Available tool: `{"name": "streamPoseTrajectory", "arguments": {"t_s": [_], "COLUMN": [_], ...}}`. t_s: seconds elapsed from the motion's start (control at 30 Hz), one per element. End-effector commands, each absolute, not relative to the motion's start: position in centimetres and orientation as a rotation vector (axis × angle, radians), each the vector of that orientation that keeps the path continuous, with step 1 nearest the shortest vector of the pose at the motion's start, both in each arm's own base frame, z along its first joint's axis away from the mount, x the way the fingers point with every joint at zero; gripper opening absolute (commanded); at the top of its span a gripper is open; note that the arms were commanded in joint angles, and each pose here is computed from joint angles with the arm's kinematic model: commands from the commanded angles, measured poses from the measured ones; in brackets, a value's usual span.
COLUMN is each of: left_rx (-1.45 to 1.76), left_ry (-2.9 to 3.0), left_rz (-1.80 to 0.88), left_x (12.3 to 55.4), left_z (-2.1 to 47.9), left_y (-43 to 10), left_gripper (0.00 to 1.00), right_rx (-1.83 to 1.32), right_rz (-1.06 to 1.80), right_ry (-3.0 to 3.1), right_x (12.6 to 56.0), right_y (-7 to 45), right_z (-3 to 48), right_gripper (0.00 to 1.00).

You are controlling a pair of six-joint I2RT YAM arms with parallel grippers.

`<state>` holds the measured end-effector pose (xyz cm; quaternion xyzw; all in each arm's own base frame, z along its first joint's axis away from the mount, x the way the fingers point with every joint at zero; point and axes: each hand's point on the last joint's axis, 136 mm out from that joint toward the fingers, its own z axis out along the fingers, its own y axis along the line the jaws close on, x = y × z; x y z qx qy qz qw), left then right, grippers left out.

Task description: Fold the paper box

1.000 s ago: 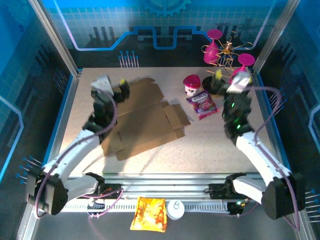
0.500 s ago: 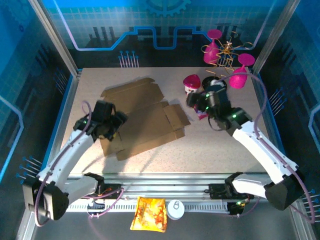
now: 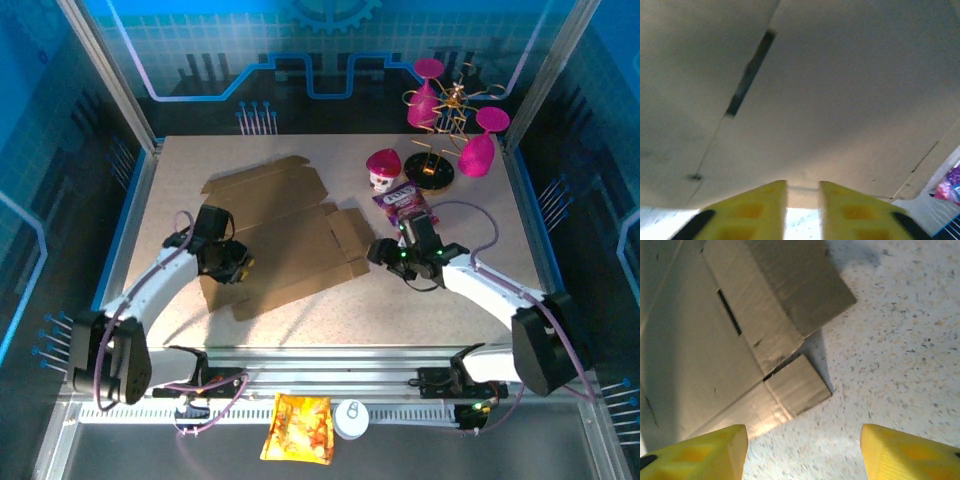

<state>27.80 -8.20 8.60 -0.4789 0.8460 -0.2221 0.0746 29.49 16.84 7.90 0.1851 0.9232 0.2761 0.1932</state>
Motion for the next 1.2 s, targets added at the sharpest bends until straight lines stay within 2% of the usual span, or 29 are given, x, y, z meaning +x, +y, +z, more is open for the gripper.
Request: {"name": "streamPoseTrajectory", "arguments": {"t_s": [0.0,0.33,0.5,0.7,0.8,0.9,1.0,1.13,1.17], "left_rx": [-1.404,-1.344,-1.320,-1.300,-1.272,-1.241,-1.213,-1.219,-1.240], "left_ry": [2.571,2.692,2.738,2.756,2.760,2.736,2.663,2.542,2.508], "left_rz": [-0.714,-0.559,-0.521,-0.505,-0.507,-0.515,-0.548,-0.656,-0.690], "left_x": [29.2,29.0,28.5,28.4,28.8,29.5,30.5,31.3,31.1], "left_z": [7.6,3.7,1.9,1.2,1.4,2.4,4.9,10.0,11.3], "left_y": [-7.7,-5.6,-5.4,-5.3,-5.3,-5.3,-5.3,-6.4,-7.1], "left_gripper": [0.14,0.12,0.11,0.09,0.09,0.08,0.16,0.31,0.37], "right_rx": [0.674,0.926,1.038,1.085,1.084,1.112,1.148,1.214,1.237], "right_rz": [1.084,1.245,1.330,1.333,1.364,1.357,1.365,1.393,1.400], "right_ry": [2.435,2.224,2.149,2.126,2.119,2.095,2.034,1.942,1.917], "right_x": [31.8,35.6,36.9,37.5,38.0,38.1,38.6,39.9,40.3], "right_y": [18.6,18.5,18.6,18.6,19.4,19.6,19.5,19.6,19.7], "right_z": [8.4,6.0,4.3,3.6,3.8,4.0,5.1,7.6,8.5], "right_gripper": [0.60,0.56,0.47,0.44,0.35,0.18,0.00,0.00,0.00]}}
